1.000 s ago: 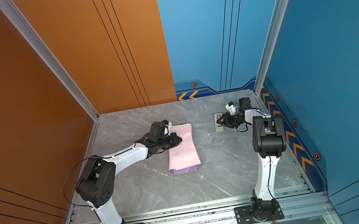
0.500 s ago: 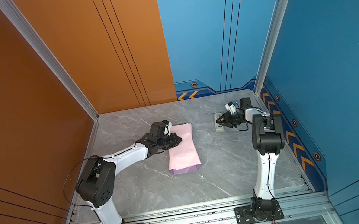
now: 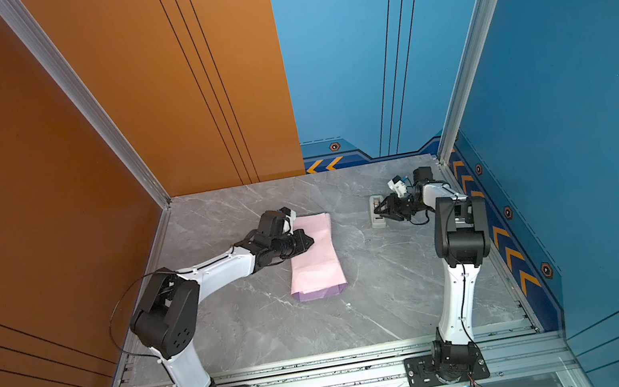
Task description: Wrap the gift box in paper
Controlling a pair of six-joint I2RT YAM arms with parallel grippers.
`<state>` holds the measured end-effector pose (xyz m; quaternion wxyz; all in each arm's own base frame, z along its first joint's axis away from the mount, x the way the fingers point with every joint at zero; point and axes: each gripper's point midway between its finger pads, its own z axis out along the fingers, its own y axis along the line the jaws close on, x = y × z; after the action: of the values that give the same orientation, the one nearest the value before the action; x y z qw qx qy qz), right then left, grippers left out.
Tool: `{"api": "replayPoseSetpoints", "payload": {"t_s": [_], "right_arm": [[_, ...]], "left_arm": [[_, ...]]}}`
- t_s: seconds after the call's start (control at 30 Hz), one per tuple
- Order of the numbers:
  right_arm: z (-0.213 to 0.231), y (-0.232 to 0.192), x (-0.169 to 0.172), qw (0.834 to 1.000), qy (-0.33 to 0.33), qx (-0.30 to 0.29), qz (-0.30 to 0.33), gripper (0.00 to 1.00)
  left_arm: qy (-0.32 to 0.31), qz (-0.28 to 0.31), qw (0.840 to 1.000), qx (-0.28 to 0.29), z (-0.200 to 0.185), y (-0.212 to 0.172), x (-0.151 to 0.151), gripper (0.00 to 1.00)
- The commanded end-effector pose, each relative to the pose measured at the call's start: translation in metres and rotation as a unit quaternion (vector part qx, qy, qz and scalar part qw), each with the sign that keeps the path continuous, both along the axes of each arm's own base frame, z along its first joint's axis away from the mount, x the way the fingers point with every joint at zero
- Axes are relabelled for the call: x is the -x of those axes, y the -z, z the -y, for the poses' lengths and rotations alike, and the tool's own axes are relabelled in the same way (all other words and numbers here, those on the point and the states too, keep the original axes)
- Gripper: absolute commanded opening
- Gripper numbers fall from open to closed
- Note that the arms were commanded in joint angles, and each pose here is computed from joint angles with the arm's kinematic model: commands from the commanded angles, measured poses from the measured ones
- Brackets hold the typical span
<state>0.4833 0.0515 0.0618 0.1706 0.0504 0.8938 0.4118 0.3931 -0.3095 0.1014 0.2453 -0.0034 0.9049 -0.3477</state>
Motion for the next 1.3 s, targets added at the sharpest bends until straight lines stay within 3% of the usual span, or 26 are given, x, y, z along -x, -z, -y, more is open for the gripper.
{"api": "replayPoseSetpoints", "payload": {"t_s": [0.0, 0.43, 0.77, 0.93, 1.1, 1.27], "right_arm": [[-0.006, 0.032, 0.024, 0.997, -0.012, 0.001, -0.075, 0.36], [-0.017, 0.033, 0.013, 0.996, -0.024, -0.025, -0.077, 0.31], [-0.017, 0.027, 0.013, 0.995, -0.021, -0.052, -0.079, 0.19], [-0.021, 0.020, 0.011, 0.994, -0.021, -0.080, -0.076, 0.18], [-0.018, 0.018, 0.006, 0.993, -0.010, -0.094, -0.074, 0.24], [-0.017, 0.018, 0.005, 0.992, -0.007, -0.101, -0.074, 0.18]], "left_arm": [[-0.009, -0.065, 0.997, -0.047, -0.017, 0.048, 0.013, 0.13], [-0.010, -0.061, 0.997, -0.047, -0.018, 0.046, 0.012, 0.13], [-0.010, -0.060, 0.997, -0.046, -0.018, 0.046, 0.012, 0.13], [-0.011, -0.059, 0.997, -0.046, -0.018, 0.046, 0.012, 0.13], [-0.011, -0.057, 0.997, -0.045, -0.018, 0.045, 0.012, 0.13], [-0.012, -0.056, 0.997, -0.045, -0.018, 0.044, 0.011, 0.13]]}}
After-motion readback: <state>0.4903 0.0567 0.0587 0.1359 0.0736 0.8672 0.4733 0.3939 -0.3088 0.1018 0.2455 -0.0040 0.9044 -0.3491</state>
